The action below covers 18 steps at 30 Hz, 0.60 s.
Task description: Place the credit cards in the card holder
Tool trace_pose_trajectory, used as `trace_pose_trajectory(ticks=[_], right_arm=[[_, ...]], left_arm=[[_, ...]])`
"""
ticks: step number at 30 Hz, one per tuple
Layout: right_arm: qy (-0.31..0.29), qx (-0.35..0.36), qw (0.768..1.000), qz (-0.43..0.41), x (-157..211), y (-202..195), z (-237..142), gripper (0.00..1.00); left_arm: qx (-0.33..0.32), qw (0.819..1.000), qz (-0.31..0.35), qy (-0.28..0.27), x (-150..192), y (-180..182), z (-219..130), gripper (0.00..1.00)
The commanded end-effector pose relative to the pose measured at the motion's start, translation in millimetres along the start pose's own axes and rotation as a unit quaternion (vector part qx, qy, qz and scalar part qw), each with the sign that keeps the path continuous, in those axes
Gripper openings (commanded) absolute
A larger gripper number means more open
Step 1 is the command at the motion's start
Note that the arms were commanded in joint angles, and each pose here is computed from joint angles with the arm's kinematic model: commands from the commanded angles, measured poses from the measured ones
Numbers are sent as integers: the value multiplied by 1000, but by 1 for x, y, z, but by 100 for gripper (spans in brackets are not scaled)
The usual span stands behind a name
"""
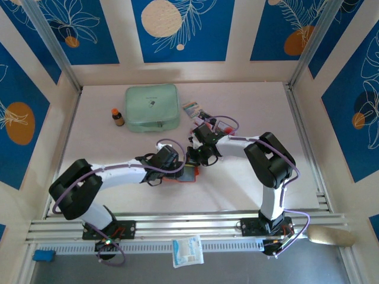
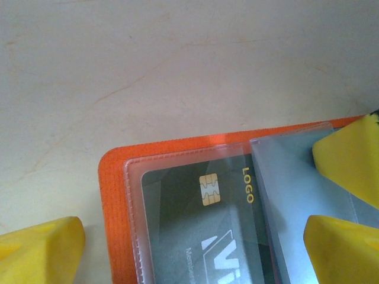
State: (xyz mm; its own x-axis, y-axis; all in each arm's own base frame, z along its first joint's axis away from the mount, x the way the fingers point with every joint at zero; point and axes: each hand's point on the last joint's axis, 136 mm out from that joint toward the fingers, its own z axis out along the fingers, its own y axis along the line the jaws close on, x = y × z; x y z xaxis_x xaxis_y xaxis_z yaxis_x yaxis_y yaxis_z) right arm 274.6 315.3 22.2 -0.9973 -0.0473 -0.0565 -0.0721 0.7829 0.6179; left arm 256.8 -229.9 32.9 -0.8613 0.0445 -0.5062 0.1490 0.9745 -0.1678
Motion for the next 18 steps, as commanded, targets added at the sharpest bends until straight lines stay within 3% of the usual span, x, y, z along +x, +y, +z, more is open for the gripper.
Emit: trace_pose_trajectory(ticks=[1,8,13,18], right_arm=[[22,9,1000,13,8,-4,8,0],[-9,5,1000,6,1,7,-14,1],[-15,6,1000,11,5,8,-19,10],[-6,15,1000,21,10,3,-10,12]], left_arm=[[-16,1000,14,16,15,8,7,93],[-23,999,3,24,26,16,10,80],[-20,1000,-4,21,28,18,10,80],[-19,1000,-6,19,29,19,10,80]])
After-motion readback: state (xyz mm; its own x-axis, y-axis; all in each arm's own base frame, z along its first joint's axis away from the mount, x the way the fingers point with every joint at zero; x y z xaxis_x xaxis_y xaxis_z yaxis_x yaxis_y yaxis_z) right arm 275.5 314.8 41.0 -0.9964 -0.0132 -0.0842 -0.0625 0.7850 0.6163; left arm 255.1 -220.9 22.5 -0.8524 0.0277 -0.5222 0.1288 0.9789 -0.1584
